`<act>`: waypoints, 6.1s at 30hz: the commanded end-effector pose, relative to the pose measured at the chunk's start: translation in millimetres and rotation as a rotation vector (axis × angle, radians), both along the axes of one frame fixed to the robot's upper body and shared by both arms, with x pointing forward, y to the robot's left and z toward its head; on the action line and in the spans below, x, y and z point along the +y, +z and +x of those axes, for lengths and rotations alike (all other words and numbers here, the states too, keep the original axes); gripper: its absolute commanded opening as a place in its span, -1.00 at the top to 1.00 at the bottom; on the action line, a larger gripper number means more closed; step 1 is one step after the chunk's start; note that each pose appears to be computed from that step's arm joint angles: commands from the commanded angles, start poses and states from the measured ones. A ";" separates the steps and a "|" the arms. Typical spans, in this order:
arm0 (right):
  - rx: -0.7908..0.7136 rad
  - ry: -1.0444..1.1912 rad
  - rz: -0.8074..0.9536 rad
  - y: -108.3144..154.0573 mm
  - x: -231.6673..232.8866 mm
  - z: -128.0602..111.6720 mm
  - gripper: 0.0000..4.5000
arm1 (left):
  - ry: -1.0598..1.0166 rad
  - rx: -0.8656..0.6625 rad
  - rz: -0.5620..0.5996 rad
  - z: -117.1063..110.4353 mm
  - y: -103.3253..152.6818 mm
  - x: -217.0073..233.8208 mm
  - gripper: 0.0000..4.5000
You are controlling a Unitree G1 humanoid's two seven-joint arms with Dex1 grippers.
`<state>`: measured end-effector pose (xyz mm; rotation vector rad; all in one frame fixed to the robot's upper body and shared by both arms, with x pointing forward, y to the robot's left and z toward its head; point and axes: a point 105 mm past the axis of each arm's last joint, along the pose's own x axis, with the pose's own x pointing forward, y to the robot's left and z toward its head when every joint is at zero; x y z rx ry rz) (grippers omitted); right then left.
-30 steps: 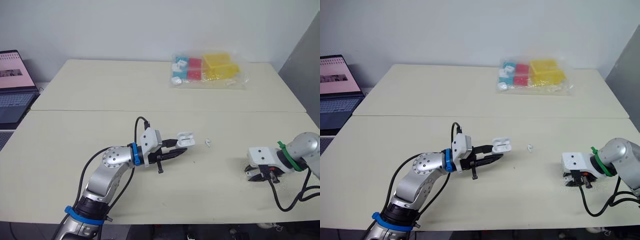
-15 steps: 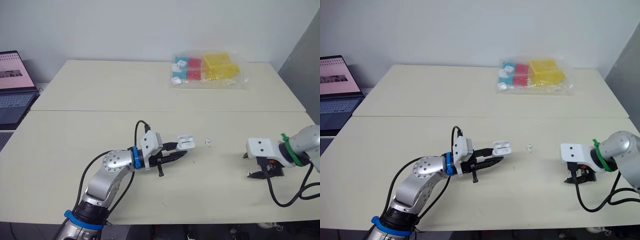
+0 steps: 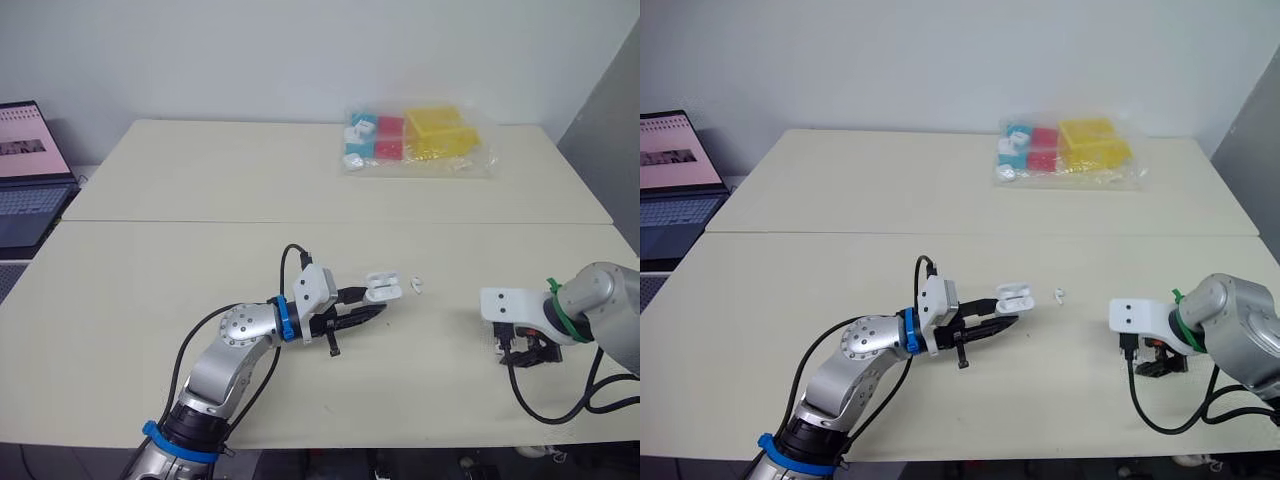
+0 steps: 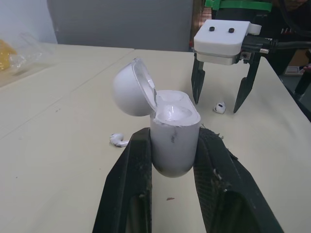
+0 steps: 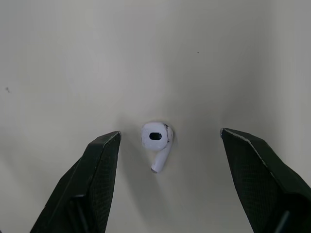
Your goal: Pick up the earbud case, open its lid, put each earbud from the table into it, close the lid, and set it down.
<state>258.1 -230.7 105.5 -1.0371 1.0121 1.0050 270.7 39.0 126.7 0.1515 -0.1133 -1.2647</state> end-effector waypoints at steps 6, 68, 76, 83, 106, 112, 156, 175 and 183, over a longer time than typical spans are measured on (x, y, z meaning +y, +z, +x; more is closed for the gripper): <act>0.012 -0.001 0.004 0.5 -0.8 1.7 -0.39 | -0.004 -0.044 -0.020 -1.4 8.2 -2.4 0.65; -0.730 -0.016 1.185 117.8 136.9 12.3 0.81 | -0.031 0.060 -0.234 16.9 61.9 -8.0 0.65; -0.710 -0.012 1.142 107.2 133.5 12.6 0.81 | -0.033 0.046 -0.224 14.1 55.5 -6.6 0.65; -0.648 -0.022 1.158 104.9 134.6 8.8 0.81 | -0.032 0.004 -0.220 15.5 56.3 -7.0 0.65; -0.554 -0.257 0.974 91.6 78.4 -1.3 0.20 | 0.121 -0.021 -0.171 38.9 44.3 17.2 0.65; -0.598 -0.380 0.912 46.9 92.6 21.0 -0.24 | 0.112 -0.038 -0.138 37.2 44.4 20.5 0.65; -0.472 -0.548 0.776 -14.1 87.8 56.8 0.82 | 0.097 -0.027 -0.120 29.7 41.5 15.7 0.65; 0.028 0.329 0.120 3.1 -4.9 -11.7 0.82 | 0.094 -0.054 -0.104 6.7 42.3 13.5 0.65; 0.013 0.331 0.098 -7.4 -3.9 -2.1 0.82 | 0.089 -0.042 -0.098 0.8 40.0 11.7 0.65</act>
